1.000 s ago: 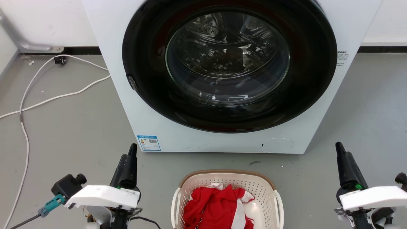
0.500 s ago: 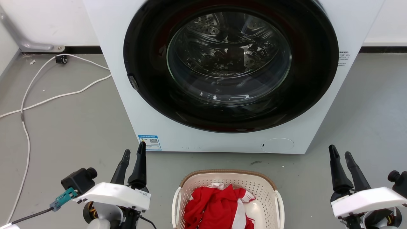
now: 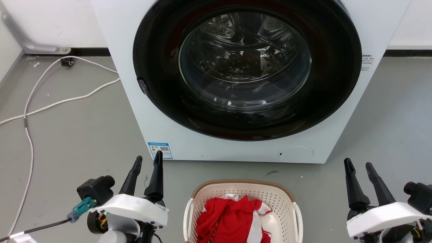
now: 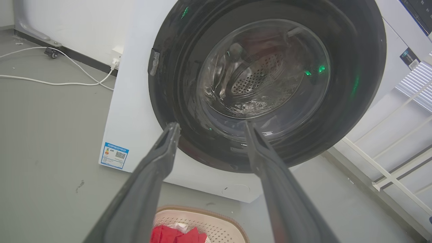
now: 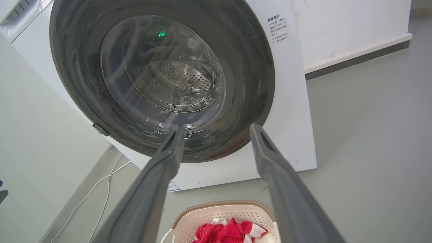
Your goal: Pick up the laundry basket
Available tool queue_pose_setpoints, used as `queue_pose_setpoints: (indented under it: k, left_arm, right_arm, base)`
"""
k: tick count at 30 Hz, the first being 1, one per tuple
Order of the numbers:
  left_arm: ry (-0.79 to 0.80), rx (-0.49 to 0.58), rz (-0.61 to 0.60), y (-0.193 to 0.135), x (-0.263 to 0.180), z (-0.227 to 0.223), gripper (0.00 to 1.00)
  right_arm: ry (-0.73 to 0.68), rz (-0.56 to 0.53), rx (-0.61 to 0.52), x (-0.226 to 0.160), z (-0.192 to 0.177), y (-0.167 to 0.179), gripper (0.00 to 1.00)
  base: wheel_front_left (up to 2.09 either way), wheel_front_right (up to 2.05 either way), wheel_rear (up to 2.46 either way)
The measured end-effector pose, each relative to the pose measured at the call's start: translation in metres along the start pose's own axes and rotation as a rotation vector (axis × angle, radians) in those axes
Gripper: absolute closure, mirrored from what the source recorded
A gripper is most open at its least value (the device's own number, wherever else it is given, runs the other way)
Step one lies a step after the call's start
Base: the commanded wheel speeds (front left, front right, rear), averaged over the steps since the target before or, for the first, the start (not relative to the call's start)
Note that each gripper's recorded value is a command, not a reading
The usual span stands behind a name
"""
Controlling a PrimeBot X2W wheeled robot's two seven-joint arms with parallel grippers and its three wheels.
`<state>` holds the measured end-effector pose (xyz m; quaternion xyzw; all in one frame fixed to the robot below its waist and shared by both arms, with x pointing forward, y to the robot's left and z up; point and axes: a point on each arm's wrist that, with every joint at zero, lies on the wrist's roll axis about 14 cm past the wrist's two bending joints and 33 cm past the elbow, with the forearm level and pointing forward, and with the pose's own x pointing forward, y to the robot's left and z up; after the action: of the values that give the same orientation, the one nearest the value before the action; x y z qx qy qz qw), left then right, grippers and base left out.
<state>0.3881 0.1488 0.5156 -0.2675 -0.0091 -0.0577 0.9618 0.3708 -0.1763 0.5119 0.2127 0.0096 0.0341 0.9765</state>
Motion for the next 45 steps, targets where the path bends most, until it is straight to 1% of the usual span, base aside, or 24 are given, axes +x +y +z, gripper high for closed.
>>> queue_pose_setpoints:
  k: [12, 37, 45]
  left_arm:
    - [0.001, 0.132, -0.028, -0.006, -0.001, -0.004, 0.00]
    - [-0.010, 0.353, -0.086, -0.018, -0.001, -0.009, 0.00]
    - [-0.016, 0.405, -0.099, -0.021, -0.001, -0.010, 0.00]
  right_arm:
    - [0.001, 0.023, -0.142, -0.003, 0.002, 0.007, 0.00]
    - [-0.018, 0.032, -0.315, -0.008, 0.006, 0.009, 0.00]
    - [-0.018, 0.038, -0.361, -0.009, 0.005, 0.010, 0.00]
  base:
    - [0.00, 0.00, 0.00]
    - [0.00, 0.00, 0.00]
    - [0.00, 0.00, 0.00]
